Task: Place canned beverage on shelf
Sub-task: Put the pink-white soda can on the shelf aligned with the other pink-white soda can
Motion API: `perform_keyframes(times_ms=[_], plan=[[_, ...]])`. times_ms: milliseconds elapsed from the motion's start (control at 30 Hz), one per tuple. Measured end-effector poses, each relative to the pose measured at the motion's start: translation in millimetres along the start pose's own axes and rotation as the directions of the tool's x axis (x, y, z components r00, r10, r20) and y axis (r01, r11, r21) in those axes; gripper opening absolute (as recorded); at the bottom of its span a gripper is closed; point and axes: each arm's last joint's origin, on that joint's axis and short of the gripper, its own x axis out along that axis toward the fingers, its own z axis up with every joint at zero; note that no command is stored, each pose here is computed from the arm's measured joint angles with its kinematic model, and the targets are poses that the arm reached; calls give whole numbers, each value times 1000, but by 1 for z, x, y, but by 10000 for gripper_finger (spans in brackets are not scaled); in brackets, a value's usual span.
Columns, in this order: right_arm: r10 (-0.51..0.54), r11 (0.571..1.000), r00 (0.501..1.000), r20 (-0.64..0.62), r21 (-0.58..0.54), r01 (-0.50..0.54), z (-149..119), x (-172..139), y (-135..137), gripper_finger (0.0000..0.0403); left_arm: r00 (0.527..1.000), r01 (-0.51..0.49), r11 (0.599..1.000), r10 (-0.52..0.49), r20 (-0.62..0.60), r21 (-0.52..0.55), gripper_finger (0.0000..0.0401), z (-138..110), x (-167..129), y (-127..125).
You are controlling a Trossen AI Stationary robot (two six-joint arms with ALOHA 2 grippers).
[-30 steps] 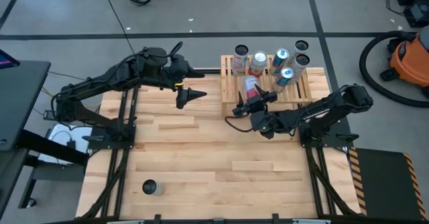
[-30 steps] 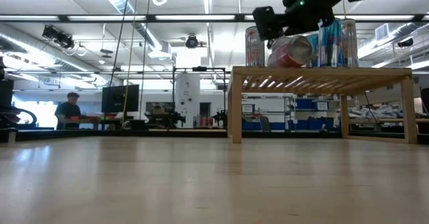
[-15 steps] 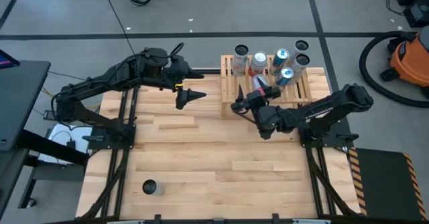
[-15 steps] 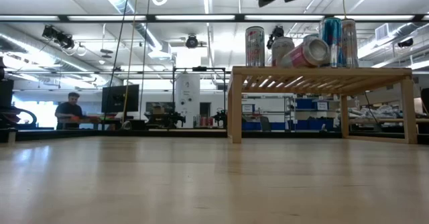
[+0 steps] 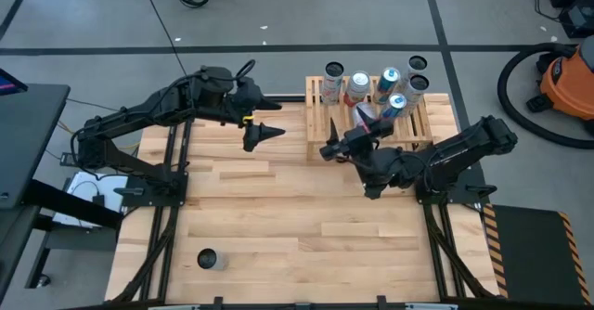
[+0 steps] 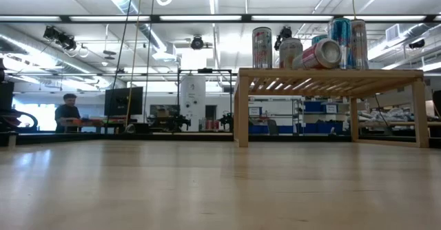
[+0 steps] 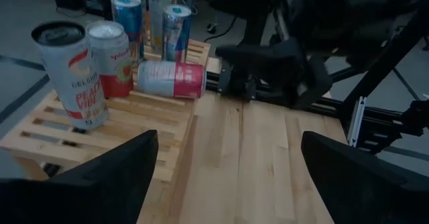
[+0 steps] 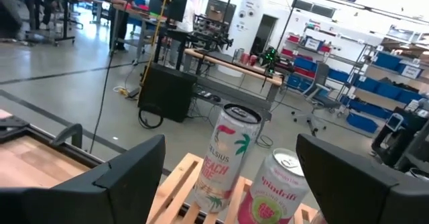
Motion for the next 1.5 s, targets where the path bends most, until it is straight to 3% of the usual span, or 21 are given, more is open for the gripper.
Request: perform_keyframes(times_ms=[333,667,933,1133,1500], plan=[[-1,998,1000,0,-66,1,25,0,-7,346,1000,-1,1000,1,-10,-23,369,-1,0,0],[0,943,1000,0,-334,0,53,0,-22,346,1000,-2,998,1,-10,-57,369,-1,0,0],[5,958,1000,3,-288,-4,74,0,-71,346,1000,-2,996,1,-10,-88,369,-1,0,0],[46,983,998,33,-181,-40,88,-4,-115,345,1000,-2,996,1,-10,-89,369,-1,0,0],[282,959,940,191,-51,-277,101,-28,-183,335,999,50,994,-51,-14,-97,369,-1,0,-1]])
